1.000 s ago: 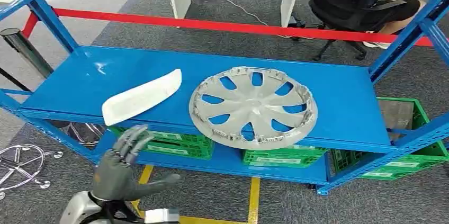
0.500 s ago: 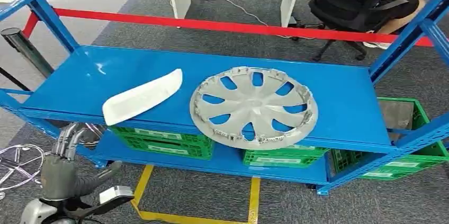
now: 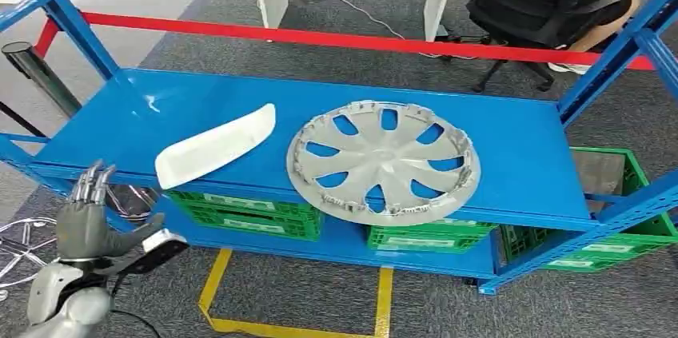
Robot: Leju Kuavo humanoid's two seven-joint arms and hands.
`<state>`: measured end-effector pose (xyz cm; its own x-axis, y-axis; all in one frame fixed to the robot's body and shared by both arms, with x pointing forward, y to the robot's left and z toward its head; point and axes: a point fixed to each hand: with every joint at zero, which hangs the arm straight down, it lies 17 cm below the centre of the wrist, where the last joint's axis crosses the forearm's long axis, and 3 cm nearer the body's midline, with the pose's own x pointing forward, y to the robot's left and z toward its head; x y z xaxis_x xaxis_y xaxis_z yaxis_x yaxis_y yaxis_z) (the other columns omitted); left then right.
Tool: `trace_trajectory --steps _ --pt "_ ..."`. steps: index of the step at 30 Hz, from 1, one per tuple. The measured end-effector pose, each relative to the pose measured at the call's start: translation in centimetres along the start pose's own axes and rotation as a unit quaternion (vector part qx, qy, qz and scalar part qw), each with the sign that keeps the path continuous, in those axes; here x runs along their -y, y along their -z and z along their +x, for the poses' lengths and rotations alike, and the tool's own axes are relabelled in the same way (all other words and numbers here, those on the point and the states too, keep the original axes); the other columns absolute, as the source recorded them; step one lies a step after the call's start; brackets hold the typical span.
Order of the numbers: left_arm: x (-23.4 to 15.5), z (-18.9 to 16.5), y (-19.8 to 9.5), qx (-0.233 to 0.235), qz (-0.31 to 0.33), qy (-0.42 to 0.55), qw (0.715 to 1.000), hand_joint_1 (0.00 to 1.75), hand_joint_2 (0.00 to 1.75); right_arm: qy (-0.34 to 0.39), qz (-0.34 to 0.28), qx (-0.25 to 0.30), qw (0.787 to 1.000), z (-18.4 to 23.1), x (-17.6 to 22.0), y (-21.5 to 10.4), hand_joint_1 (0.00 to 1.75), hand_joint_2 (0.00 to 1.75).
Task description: Take the parts from the cabinet and place them on the table.
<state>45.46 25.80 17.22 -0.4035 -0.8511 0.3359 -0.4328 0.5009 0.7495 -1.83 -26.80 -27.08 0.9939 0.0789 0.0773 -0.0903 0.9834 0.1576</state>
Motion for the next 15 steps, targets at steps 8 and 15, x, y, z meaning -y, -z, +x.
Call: trace_trajectory --steps 8,15 --pt "1.6 -2.1 3.6 -0.012 -0.021 0.031 0.999 0.0 1.75 -0.021 0.008 -0.004 1.0 0.0 0.2 0.2 0.0 0.0" --pt "2.7 -3.2 6.3 -0.023 -0.039 0.042 0.998 0.0 1.75 -0.039 0.01 -0.005 0.999 0.3 0.7 0.2 0.0 0.0"
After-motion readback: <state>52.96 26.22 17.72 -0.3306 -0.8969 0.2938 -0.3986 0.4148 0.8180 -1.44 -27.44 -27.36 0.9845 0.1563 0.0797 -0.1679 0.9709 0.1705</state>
